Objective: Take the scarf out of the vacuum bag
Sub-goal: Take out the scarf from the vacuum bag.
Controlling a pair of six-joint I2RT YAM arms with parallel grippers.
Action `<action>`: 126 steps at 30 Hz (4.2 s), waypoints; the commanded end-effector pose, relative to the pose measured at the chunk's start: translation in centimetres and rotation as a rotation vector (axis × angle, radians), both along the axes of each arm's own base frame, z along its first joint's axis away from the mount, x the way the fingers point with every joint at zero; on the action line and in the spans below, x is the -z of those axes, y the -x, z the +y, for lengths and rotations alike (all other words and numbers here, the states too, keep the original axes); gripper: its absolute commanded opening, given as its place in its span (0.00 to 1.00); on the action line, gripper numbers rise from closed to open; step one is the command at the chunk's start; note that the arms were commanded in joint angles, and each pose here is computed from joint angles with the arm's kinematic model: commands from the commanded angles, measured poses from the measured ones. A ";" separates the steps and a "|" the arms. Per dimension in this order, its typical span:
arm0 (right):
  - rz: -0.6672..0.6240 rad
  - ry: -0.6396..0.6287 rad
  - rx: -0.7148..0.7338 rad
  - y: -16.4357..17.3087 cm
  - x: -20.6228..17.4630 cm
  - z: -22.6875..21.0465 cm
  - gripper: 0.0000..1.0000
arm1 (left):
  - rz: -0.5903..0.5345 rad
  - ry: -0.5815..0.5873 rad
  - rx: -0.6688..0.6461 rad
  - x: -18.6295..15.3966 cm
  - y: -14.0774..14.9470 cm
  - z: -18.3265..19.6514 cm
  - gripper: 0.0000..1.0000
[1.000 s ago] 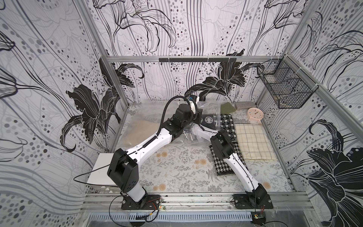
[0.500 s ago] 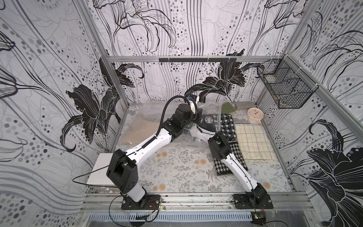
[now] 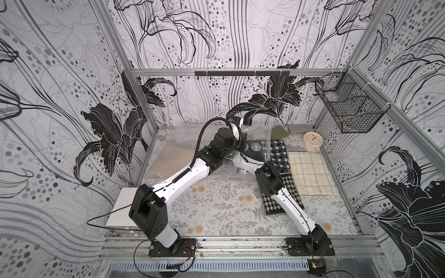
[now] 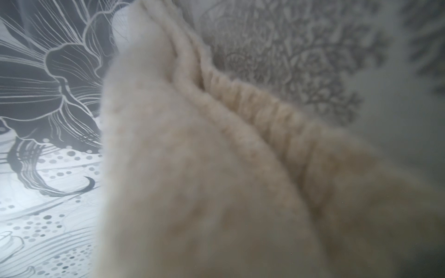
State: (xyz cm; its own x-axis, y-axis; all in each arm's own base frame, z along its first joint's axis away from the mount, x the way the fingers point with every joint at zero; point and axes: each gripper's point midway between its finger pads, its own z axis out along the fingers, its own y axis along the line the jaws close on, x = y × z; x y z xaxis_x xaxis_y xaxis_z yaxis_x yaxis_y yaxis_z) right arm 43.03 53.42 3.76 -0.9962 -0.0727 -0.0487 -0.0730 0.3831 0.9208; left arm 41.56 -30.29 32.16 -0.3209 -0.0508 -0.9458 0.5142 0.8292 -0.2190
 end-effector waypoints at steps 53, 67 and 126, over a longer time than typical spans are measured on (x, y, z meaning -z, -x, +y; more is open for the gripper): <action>-0.197 0.267 0.064 -2.3 -6.0 -13.0 0.00 | -0.053 -0.040 -0.157 -0.8 -2.0 3.3 0.00; -0.141 0.264 0.174 -4.3 -4.1 -11.8 0.00 | 0.040 -0.021 -0.221 2.0 -3.4 6.0 0.00; -0.216 0.322 0.144 -4.7 -4.4 -17.5 0.00 | 0.189 -0.023 -0.248 6.4 -4.6 7.0 0.00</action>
State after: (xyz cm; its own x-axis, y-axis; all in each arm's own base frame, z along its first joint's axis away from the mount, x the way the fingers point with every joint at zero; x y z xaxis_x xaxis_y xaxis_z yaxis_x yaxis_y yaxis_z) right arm 47.40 36.23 8.07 -0.9731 0.0251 -0.2289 -0.1585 0.6481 0.7449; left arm 45.68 -23.49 25.67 -0.4723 -0.1129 -0.8742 0.2616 0.9291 -0.2614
